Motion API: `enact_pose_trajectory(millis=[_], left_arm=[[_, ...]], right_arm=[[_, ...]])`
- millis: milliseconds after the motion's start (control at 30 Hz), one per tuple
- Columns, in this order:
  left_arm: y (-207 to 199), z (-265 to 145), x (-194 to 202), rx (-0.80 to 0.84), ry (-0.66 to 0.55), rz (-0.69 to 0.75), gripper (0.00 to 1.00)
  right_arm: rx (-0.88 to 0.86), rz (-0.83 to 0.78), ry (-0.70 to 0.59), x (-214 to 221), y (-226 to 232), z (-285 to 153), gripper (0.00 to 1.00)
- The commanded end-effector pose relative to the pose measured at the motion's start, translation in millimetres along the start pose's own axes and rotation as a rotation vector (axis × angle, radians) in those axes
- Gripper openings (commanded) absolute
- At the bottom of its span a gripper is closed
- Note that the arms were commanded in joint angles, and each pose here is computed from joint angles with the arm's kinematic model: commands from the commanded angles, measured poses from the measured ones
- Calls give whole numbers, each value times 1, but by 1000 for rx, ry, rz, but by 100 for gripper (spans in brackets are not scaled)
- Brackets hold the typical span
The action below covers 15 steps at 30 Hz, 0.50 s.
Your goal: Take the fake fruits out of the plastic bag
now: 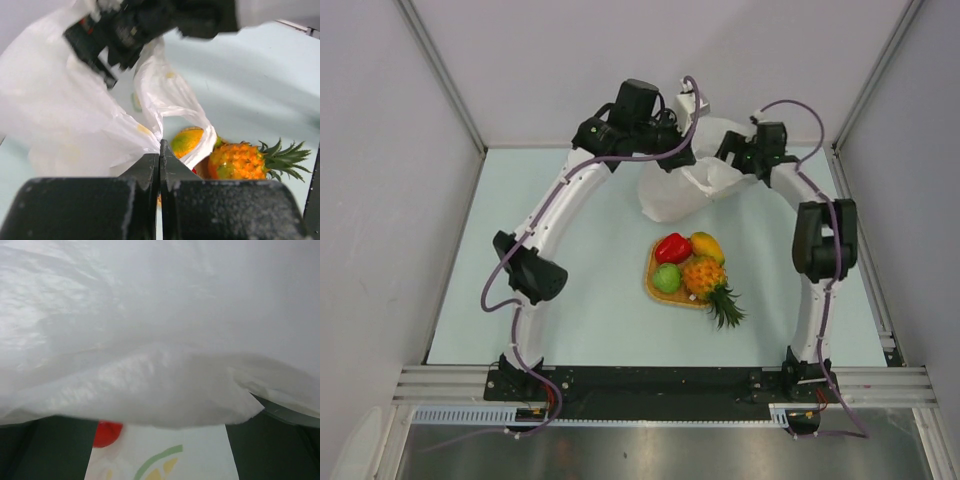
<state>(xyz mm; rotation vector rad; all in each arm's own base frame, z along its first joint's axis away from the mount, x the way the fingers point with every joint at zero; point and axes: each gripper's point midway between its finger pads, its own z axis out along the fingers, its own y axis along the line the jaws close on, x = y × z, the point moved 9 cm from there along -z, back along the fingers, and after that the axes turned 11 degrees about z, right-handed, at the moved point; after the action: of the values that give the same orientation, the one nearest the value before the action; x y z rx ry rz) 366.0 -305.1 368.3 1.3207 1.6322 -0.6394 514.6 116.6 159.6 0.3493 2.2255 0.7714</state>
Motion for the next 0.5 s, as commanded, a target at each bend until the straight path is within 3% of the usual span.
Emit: enact_pose_trajectory(millis=[0, 233, 467], left_arm=[[-17, -26, -19, 26, -52, 53, 0], [-22, 9, 93, 33, 317, 36, 0], [-26, 19, 124, 8, 411, -11, 0]], right_arm=[[30, -117, -55, -6, 19, -65, 100], [-16, -229, 154, 79, 37, -60, 98], [-13, -330, 125, 84, 46, -45, 99]])
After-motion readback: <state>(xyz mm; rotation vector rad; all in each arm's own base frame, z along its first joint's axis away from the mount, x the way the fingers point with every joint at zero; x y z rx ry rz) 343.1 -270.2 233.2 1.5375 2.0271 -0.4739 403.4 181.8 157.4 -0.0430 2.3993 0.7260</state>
